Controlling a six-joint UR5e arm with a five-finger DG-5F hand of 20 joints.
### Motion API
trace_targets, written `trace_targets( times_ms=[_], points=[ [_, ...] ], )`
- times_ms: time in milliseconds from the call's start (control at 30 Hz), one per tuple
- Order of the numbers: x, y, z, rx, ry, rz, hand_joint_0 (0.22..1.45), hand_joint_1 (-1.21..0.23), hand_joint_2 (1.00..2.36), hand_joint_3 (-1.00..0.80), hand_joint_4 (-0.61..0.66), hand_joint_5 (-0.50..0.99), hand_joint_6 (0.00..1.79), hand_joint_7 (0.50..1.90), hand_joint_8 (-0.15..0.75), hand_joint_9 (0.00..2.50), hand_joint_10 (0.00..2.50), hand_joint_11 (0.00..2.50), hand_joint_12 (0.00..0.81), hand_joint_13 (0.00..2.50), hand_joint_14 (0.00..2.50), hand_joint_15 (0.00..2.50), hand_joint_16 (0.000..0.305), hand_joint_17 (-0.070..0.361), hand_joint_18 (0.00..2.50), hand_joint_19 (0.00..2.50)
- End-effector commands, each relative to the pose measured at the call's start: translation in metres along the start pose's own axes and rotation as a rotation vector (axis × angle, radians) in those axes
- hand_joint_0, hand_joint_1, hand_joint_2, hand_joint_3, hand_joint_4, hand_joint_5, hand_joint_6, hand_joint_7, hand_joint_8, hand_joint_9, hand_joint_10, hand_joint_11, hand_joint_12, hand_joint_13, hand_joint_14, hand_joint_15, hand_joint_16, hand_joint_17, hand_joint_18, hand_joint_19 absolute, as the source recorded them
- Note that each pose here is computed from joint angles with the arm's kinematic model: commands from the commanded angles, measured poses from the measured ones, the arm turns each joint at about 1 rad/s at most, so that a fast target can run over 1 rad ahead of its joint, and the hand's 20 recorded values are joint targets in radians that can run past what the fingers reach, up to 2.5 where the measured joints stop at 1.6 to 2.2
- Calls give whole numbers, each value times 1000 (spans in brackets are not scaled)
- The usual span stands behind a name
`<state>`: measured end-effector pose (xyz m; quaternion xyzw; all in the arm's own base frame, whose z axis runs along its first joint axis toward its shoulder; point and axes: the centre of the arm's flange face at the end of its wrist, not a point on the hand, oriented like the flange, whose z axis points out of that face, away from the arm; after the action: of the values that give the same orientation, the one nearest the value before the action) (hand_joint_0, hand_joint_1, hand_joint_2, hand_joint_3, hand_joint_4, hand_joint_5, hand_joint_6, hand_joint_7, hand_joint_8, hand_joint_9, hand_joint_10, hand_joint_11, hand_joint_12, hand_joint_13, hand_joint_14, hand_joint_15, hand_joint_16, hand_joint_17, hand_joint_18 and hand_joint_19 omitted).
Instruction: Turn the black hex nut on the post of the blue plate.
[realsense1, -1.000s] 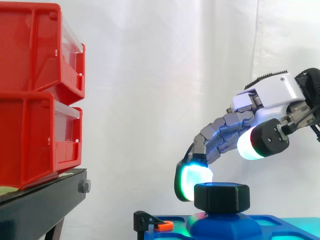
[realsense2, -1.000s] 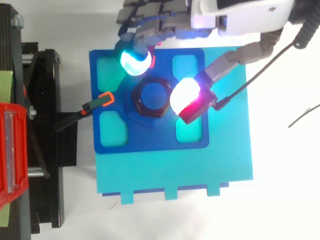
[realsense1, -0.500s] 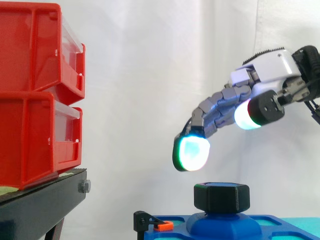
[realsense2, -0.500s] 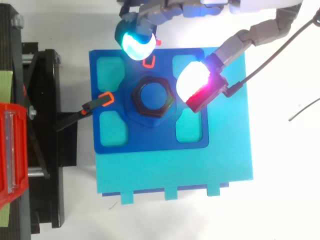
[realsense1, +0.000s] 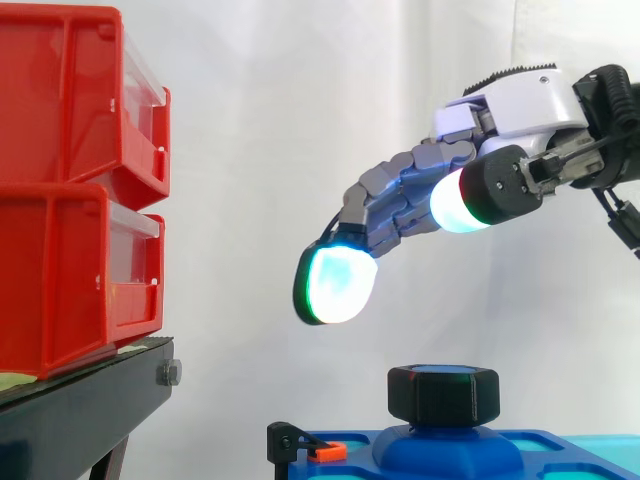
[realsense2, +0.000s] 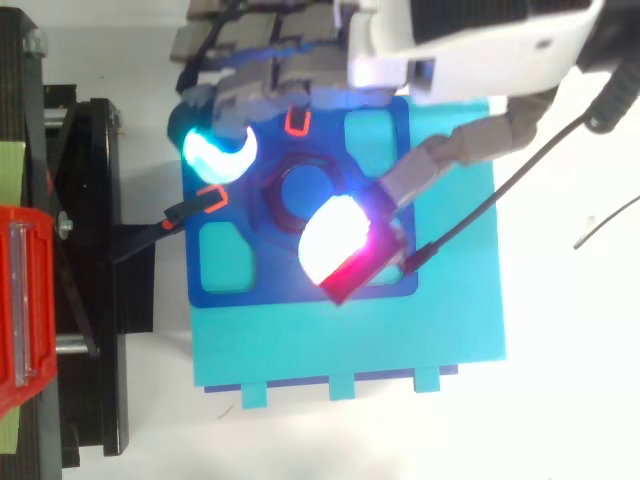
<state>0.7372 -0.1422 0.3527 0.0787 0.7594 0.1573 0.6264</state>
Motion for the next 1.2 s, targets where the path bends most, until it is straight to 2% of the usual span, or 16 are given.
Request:
trace_targets(
  times_ms=[0,33,100,233,433,600,767,833,967,1167],
  points=[
    [10,14,11,-3,-2,28,462,-356,1000,-500,159,-210,502,781,206,245,0,18,334,38,2,59,52,116,0,159],
    [14,29,16,-6,2,32,462,-355,1000,-500,158,-210,502,780,206,246,0,15,334,37,2,63,52,116,0,165],
    [19,42,19,-9,11,36,462,-355,1000,-500,158,-210,503,780,206,246,1,13,335,38,2,56,52,116,0,164],
    [21,43,19,13,23,36,463,-355,1000,-500,156,-209,502,781,207,250,0,23,335,37,2,60,52,116,0,165],
    [27,53,19,14,50,36,463,-354,1000,-500,156,-210,503,780,207,246,0,15,335,38,2,56,52,117,0,161],
    [29,52,18,17,58,33,463,-354,1000,-500,159,-209,502,784,207,248,0,22,336,38,2,64,52,117,0,160],
    [38,49,17,22,73,32,463,-353,1000,-500,158,-209,502,781,206,244,1,5,335,38,0,61,52,117,0,165],
    [42,44,16,27,77,35,464,-353,1000,-500,169,-202,503,821,206,245,0,14,335,37,1,60,52,116,0,166],
    [42,43,15,28,81,34,464,-353,1000,-500,173,-201,503,836,205,243,1,13,335,37,0,61,52,116,0,165],
    [43,41,12,42,102,29,465,-353,1000,-500,166,-201,503,842,205,245,0,22,333,35,2,64,52,116,0,160]
  ],
)
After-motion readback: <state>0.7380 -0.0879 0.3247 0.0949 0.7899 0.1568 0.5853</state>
